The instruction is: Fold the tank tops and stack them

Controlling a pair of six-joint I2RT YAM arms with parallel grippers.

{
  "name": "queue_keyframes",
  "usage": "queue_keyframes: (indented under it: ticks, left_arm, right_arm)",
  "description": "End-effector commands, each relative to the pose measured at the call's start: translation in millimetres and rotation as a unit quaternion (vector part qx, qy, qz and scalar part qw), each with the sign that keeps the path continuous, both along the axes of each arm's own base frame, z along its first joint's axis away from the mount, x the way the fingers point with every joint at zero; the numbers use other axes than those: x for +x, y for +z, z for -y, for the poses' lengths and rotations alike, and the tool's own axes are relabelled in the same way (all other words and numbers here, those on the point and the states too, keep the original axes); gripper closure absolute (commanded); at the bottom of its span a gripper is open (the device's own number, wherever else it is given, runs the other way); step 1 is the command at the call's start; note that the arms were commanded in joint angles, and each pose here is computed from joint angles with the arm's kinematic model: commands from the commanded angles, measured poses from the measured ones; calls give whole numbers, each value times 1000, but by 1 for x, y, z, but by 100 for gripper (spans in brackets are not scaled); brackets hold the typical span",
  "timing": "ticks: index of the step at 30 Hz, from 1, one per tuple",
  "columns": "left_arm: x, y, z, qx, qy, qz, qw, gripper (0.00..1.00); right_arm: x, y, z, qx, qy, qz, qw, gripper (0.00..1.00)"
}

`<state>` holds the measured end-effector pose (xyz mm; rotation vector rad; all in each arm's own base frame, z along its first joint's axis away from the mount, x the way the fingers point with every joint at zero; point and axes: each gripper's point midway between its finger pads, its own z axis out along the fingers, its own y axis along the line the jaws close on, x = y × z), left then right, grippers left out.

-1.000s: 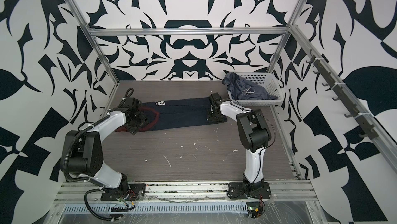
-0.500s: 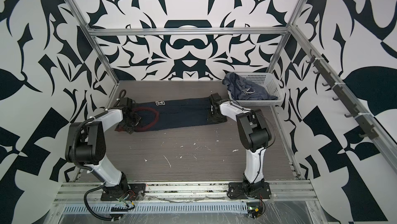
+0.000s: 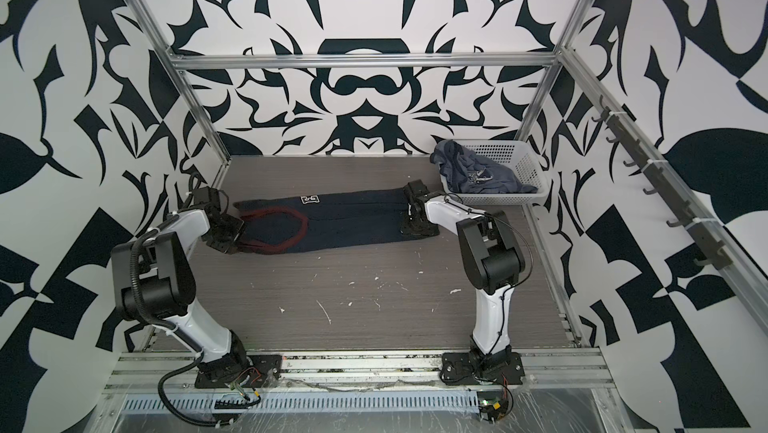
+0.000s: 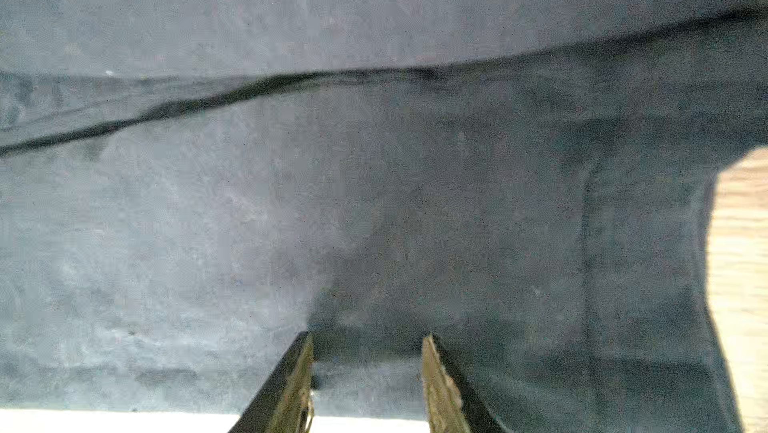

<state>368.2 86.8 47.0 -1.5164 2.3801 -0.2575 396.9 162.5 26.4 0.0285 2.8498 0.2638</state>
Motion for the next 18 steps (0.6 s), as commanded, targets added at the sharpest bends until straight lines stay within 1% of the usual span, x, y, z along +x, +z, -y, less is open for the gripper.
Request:
queue_keyframes:
  ticks: [1,7,12,15,17,18]
  left_arm:
    - [-2,-8,-7,-8,5,-17,1000,51]
    - [-4,-16,-7,-9,1,-29,1000,52]
    - [-11,-18,-11,7,-2,-42,999,51]
    - [-10,-17,-12,7,-4,-45,999,50]
    - [-11,-6,-15,21,-3,-40,999,45]
    - [-11,3,-16,29,-4,-31,999,38]
  right_arm:
    - [4,17,1,-2,-5,16,1000,52]
    - [10,18,9,-6,-23,12,1000,52]
    - [24,18,20,-1,-42,9,999,52]
    - [32,22,17,4,-39,15,999,52]
    - [34,26,16,4,-36,16,999,52]
    - [35,29,15,3,-36,18,999,52]
